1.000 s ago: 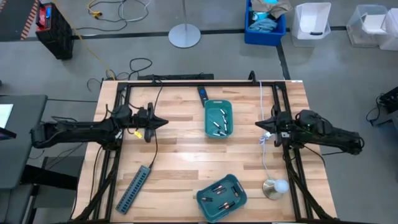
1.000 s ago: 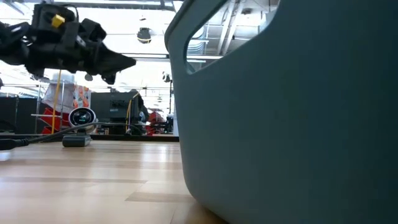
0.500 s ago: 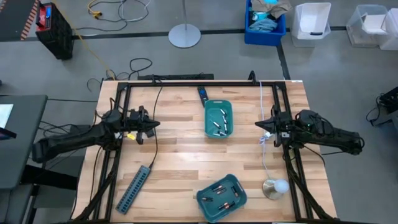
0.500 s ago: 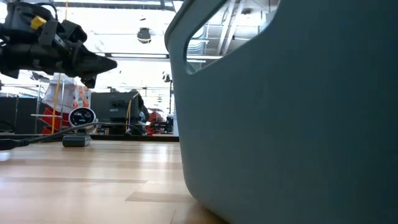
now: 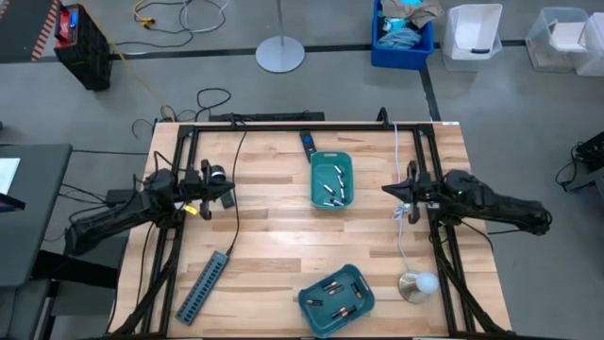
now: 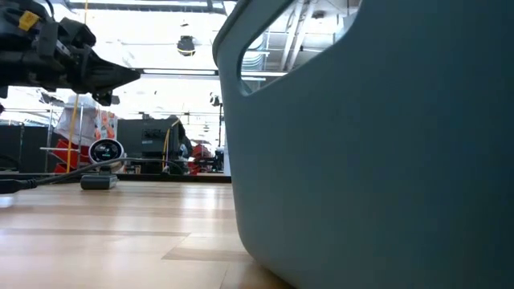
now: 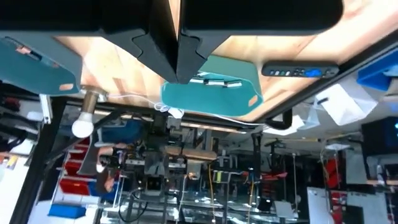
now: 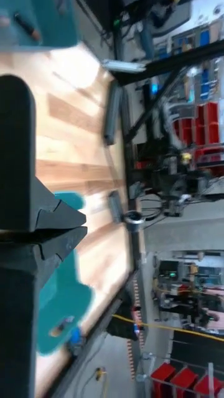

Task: Sort batteries
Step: Return to Home Position

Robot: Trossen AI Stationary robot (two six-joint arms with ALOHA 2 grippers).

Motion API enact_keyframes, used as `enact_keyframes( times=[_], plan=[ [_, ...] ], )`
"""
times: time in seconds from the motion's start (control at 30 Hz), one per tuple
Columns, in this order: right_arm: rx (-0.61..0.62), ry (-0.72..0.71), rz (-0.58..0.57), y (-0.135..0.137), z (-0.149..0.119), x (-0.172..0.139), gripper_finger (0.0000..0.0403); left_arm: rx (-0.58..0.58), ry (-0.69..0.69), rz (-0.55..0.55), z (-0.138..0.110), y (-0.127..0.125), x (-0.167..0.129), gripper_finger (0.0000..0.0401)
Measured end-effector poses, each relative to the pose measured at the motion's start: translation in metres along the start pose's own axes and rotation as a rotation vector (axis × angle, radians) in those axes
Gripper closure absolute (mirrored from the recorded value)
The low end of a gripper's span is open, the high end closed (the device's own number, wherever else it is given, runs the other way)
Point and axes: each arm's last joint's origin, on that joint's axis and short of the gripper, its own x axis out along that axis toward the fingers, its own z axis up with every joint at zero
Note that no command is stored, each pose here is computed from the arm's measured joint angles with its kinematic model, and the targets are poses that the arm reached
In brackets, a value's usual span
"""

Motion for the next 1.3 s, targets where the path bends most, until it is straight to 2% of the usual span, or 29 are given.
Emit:
enact_keyframes(
  times=[0.1,0.27,0.43,0.6,0.73,0.93,1.3],
  plan=[
    [0.007,0.007,-0.004,-0.001,-0.017,0.007,0.0401,0.029,-0.004,0.025,0.000,0.000,0.000,0.0401],
    [-0.048,-0.049,0.015,0.000,-0.029,0.012,0.0399,0.094,-0.005,0.076,0.000,0.001,0.000,0.0401],
    [-0.122,-0.053,0.067,0.005,-0.030,0.012,0.0398,0.125,0.033,0.078,-0.004,0.001,0.000,0.0401],
    [-0.124,-0.051,0.152,0.013,-0.031,0.012,0.0394,0.017,0.030,0.088,-0.005,0.002,0.000,0.0401],
    [-0.124,-0.078,0.210,0.018,-0.029,0.011,0.0380,0.040,0.033,0.135,-0.005,0.003,0.000,0.0401],
    [-0.123,-0.074,0.239,0.021,-0.029,0.011,0.0368,0.098,0.033,0.140,-0.005,0.003,0.000,0.0401],
    [-0.123,-0.050,0.239,0.021,-0.031,0.010,0.0369,0.101,0.034,0.140,-0.005,0.003,0.000,0.0401]
  ],
)
